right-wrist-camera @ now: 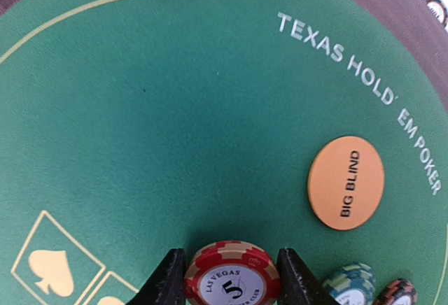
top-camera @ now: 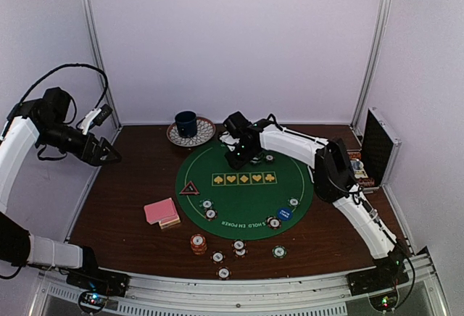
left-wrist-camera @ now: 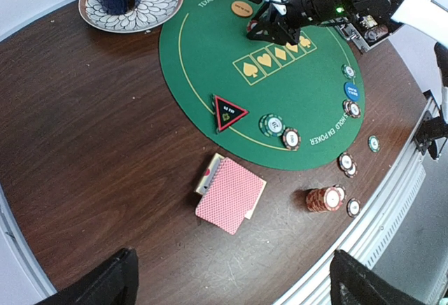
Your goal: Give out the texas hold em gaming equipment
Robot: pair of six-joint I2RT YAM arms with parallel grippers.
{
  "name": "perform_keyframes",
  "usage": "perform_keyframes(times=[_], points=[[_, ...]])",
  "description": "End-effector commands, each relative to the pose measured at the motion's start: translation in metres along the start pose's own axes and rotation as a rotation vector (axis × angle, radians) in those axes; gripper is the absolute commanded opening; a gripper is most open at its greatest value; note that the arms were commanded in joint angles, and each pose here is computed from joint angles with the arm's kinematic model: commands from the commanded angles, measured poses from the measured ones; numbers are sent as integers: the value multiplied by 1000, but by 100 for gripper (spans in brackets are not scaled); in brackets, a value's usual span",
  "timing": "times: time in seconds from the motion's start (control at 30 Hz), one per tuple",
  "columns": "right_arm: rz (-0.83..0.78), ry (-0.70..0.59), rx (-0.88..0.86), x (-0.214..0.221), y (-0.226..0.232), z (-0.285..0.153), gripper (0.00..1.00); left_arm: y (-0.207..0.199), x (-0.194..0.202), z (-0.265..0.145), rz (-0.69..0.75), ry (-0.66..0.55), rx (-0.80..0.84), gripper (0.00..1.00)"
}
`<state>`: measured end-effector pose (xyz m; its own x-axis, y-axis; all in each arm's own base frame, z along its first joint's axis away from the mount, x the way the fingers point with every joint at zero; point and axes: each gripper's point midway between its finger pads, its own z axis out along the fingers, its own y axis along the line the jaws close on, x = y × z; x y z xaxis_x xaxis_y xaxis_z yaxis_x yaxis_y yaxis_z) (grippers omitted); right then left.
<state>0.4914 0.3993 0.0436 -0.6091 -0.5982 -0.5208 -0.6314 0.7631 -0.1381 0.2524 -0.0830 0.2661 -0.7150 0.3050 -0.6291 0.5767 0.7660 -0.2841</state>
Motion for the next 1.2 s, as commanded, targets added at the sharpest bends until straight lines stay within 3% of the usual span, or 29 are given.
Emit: perform_keyframes(times=[0.0, 0.4, 0.87, 1.17], points=[[11, 2, 30, 2, -11, 12, 15, -3, -3, -2, 14, -20, 10, 98], [43, 26, 44, 11, -21, 23, 17, 0, -3, 0, 6, -12, 7, 98], [58, -31, 18, -7, -18, 4, 65, 5, -1, 2, -7, 7, -6, 98], [30, -122, 9, -39, -9, -45, 75, 10, -1, 4, -21, 19, -14, 98]])
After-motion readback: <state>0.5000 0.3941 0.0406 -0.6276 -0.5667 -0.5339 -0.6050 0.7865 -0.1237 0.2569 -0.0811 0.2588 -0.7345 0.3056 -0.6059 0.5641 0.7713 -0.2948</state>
